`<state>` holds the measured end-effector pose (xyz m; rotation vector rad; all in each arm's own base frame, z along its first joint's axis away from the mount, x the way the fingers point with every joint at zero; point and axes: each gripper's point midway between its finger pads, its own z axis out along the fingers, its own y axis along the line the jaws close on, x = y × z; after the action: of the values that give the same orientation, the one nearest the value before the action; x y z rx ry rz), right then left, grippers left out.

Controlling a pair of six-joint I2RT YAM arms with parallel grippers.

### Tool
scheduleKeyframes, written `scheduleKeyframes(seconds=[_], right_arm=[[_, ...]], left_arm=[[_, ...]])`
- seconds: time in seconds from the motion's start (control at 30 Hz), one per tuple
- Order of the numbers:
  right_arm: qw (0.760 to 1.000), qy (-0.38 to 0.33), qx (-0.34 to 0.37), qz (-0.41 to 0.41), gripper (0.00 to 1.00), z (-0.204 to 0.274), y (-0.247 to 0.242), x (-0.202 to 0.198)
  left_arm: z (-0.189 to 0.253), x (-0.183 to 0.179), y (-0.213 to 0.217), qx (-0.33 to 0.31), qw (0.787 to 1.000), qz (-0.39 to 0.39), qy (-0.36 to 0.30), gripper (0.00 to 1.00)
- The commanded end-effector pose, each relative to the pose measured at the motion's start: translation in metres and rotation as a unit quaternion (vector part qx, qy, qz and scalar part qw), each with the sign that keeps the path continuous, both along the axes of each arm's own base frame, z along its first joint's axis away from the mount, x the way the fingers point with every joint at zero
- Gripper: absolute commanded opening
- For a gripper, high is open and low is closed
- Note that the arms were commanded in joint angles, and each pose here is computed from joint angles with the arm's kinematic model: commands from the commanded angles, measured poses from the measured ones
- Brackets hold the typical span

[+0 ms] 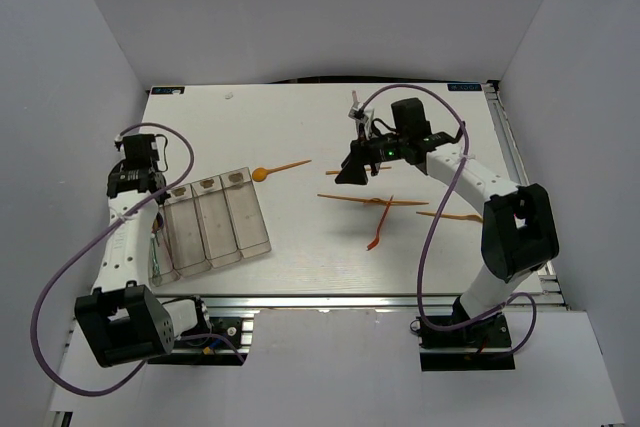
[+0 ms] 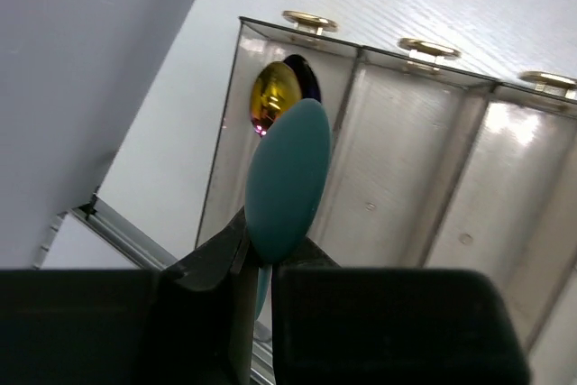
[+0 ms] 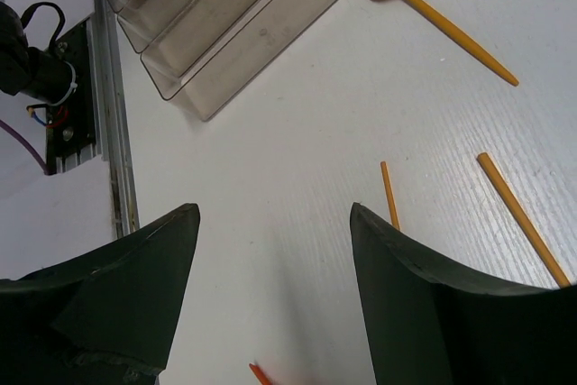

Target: Sort the eating utensils into containers

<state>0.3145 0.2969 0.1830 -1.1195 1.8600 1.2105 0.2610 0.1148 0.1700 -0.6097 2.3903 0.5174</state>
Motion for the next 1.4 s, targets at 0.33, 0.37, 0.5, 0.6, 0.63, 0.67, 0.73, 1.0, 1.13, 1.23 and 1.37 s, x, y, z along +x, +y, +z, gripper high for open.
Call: scheduleKeyframes(seconds=[0.33,0.37,0.5,0.6,0.63,0.67,0.73,1.0,1.13,1.23,1.37], right_arm=[[0.999,-0.032,0.025,-0.015,0.74,0.021,-0.025,0.005],[0.999,-0.031,0.026,-0.013,0.74,0.021,-0.024,0.004],[0.999,-0.034,0.027,-0.012,0.74,0.023,-0.023,0.005],[0.999,-0.034,0.029,-0.008,0.74,0.023,-0.022,0.006],[0.999,-0.033,0.028,-0.008,0.74,0.021,-0.023,0.007],[0.999,-0.031,0.029,-0.004,0.74,0.021,-0.022,0.006],[0.999,-0.033,0.036,0.017,0.75,0.02,-0.017,0.004],[0.944,-0.253,-0.019,0.212,0.85,-0.004,0.019,0.032],[0.908,-0.293,-0.044,0.297,0.89,-0.046,0.039,0.051],[0.901,-0.299,-0.055,0.311,0.89,-0.067,0.06,0.064],[0.915,-0.311,-0.06,0.25,0.89,-0.068,0.098,0.101]], left_arm=[[-0.068,0.006,0.021,0.032,0.997,-0.017,0.071,0.0],[-0.071,0.004,0.021,0.032,0.997,-0.015,0.074,0.08],[-0.06,0.001,0.027,0.049,0.997,0.01,0.06,0.62],[-0.048,0.0,0.025,0.047,0.998,0.015,0.04,0.79],[-0.046,0.0,0.024,0.043,0.998,0.017,0.034,0.82],[-0.045,0.0,0.022,0.038,0.999,0.014,0.032,0.84],[-0.035,0.001,0.018,0.024,0.999,0.019,0.013,0.84],[0.034,0.061,-0.103,-0.26,0.938,-0.165,-0.158,0.76],[0.054,0.066,-0.138,-0.353,0.897,-0.192,-0.183,0.83],[0.058,0.061,-0.15,-0.381,0.883,-0.198,-0.19,0.85],[0.064,0.045,-0.158,-0.393,0.873,-0.198,-0.21,0.87]])
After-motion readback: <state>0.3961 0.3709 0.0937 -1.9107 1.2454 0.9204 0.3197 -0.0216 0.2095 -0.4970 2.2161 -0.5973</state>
